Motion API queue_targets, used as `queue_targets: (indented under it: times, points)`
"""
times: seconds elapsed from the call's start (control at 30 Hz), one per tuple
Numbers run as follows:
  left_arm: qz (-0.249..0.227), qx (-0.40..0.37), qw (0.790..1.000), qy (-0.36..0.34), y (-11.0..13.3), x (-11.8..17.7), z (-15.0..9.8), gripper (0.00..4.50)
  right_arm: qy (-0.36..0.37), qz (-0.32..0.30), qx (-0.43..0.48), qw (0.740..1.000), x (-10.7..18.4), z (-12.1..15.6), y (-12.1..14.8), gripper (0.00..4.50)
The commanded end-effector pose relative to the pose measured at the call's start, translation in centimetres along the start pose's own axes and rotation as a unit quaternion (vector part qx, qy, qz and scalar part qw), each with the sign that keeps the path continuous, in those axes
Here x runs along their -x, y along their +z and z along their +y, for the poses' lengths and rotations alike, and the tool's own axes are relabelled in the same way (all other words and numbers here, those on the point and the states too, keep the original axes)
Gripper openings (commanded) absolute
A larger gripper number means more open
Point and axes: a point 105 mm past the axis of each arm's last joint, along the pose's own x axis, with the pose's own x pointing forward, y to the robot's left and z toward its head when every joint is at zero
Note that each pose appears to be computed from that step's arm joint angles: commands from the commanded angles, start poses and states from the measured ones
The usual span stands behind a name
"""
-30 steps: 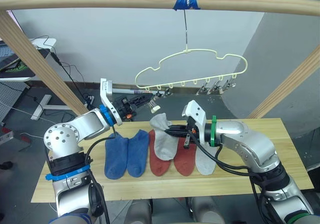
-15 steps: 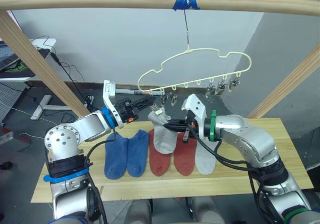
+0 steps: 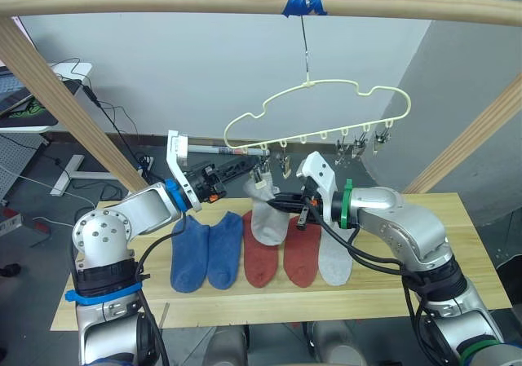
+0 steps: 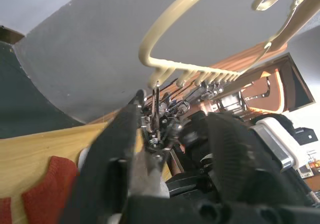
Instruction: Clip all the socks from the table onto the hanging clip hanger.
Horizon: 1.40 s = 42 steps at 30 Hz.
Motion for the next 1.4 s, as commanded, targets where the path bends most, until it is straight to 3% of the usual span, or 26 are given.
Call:
queue_targets:
  times: [0.03,0.13,0.27,0.4,0.57,0.73,0.83,1.1,1.2,1.33,1.4]
  points:
    - [-0.008,-0.021,1.000,-0.019,0.5,0.4,-1.2,3.51,0.002,-0.024,0.020,0.999,0.0,0.1,1.5,0.00]
    - [0.003,-0.040,0.999,-0.005,0.4,0.8,-1.0,4.37,0.000,-0.025,0.016,1.000,-0.2,-0.1,1.5,0.00]
    - [0.030,-0.090,0.994,0.053,0.3,2.6,0.6,4.44,-0.010,-0.024,0.007,1.000,-0.8,-0.6,1.5,0.00]
    - [0.047,-0.139,0.988,0.057,0.3,3.3,0.3,4.50,-0.012,-0.023,0.005,1.000,-0.8,-0.9,1.5,0.98]
    - [0.053,-0.163,0.983,0.060,-0.6,3.2,0.3,4.50,-0.017,-0.014,0.005,1.000,-0.3,-1.2,0.7,2.68]
    - [0.049,-0.202,0.976,0.068,-1.4,2.4,0.2,4.50,-0.040,0.014,0.012,0.999,2.2,-1.9,-1.3,4.38]
    - [0.033,-0.234,0.969,0.075,-2.0,2.0,0.1,4.50,-0.077,0.006,0.030,0.997,4.0,-2.7,-1.1,4.48]
    - [-0.023,-0.324,0.940,0.101,-2.8,1.2,0.7,4.50,-0.080,-0.051,0.049,0.994,6.7,-1.7,1.1,4.48]
    - [-0.044,-0.342,0.935,0.082,-3.1,0.3,-0.2,3.97,-0.076,-0.060,0.055,0.994,7.4,-1.1,1.6,4.50]
    - [-0.064,-0.408,0.906,0.090,-3.2,-1.1,-0.8,2.80,-0.090,-0.077,0.068,0.991,7.8,-1.0,2.2,4.50]
    - [-0.076,-0.431,0.894,0.094,-3.3,-1.7,-1.1,2.80,-0.100,-0.084,0.080,0.988,8.0,-0.9,2.4,4.50]
